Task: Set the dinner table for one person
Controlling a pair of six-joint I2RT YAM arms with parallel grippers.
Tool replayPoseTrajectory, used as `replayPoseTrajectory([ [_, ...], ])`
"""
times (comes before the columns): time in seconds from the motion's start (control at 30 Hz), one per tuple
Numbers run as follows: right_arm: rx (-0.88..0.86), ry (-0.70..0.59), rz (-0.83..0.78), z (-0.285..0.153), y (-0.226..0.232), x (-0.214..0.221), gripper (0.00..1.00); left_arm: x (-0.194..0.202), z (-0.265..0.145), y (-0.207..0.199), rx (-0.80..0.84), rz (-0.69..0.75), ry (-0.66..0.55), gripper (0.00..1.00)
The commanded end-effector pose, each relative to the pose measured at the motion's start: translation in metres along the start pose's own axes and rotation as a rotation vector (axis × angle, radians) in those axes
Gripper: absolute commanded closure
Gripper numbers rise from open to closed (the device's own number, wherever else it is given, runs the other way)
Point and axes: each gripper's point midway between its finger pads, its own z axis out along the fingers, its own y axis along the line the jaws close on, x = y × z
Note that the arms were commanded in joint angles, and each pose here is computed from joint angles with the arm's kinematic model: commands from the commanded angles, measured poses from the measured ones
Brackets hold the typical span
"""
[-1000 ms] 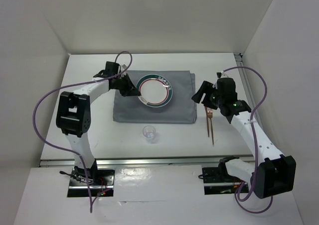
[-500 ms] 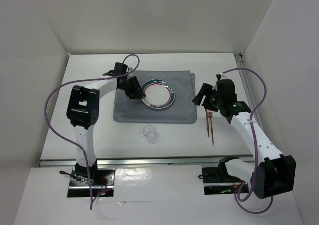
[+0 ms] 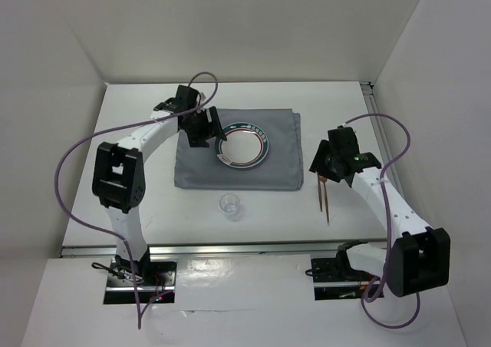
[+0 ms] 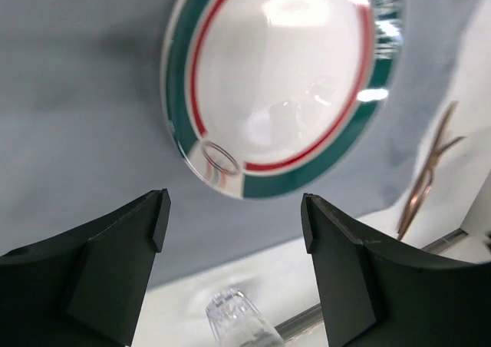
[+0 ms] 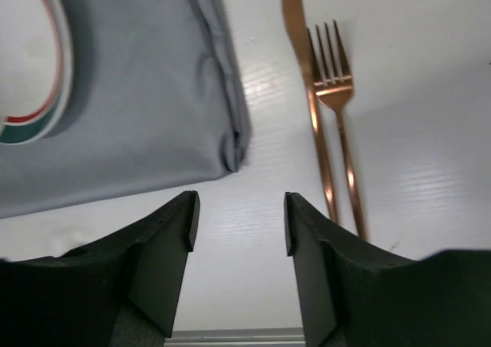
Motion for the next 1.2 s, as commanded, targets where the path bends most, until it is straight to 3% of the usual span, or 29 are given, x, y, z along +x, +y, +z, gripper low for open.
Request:
replayPoseTrajectory([
  [0.0,0.122,0.047,0.001,0.004,-0.025,0.010,0.44,-0.029,-0.077,-0.041,0.035,0.115,-0.193,0.15],
  [0.13,0.125,0.136,-0.024,0.024,-0.028,0.027,0.48,-0.016,-0.113,-0.054,0.055,0.158,-0.245,0.16],
  [0.3,0.116,0.113,-0.041,0.044,-0.029,0.023,0.56,0.006,-0.133,-0.051,0.084,0.175,-0.247,0.17],
  [0.53,0.185,0.199,-0.070,0.075,-0.047,0.040,0.53,0.034,-0.132,-0.034,0.051,0.176,-0.203,0.18],
  [0.97,0.189,0.280,-0.087,0.103,-0.058,0.060,0.52,0.036,-0.127,-0.033,0.041,0.169,-0.193,0.19],
  [1.03,0.198,0.297,-0.088,0.105,-0.060,0.064,0.58,0.036,-0.127,-0.033,0.041,0.169,-0.193,0.19],
  [1.07,0.202,0.305,-0.089,0.107,-0.062,0.067,0.69,0.036,-0.127,-0.033,0.041,0.169,-0.193,0.19],
  [1.17,0.194,0.293,-0.097,0.104,-0.060,0.063,0.84,0.037,-0.127,-0.030,0.029,0.166,-0.191,0.19],
])
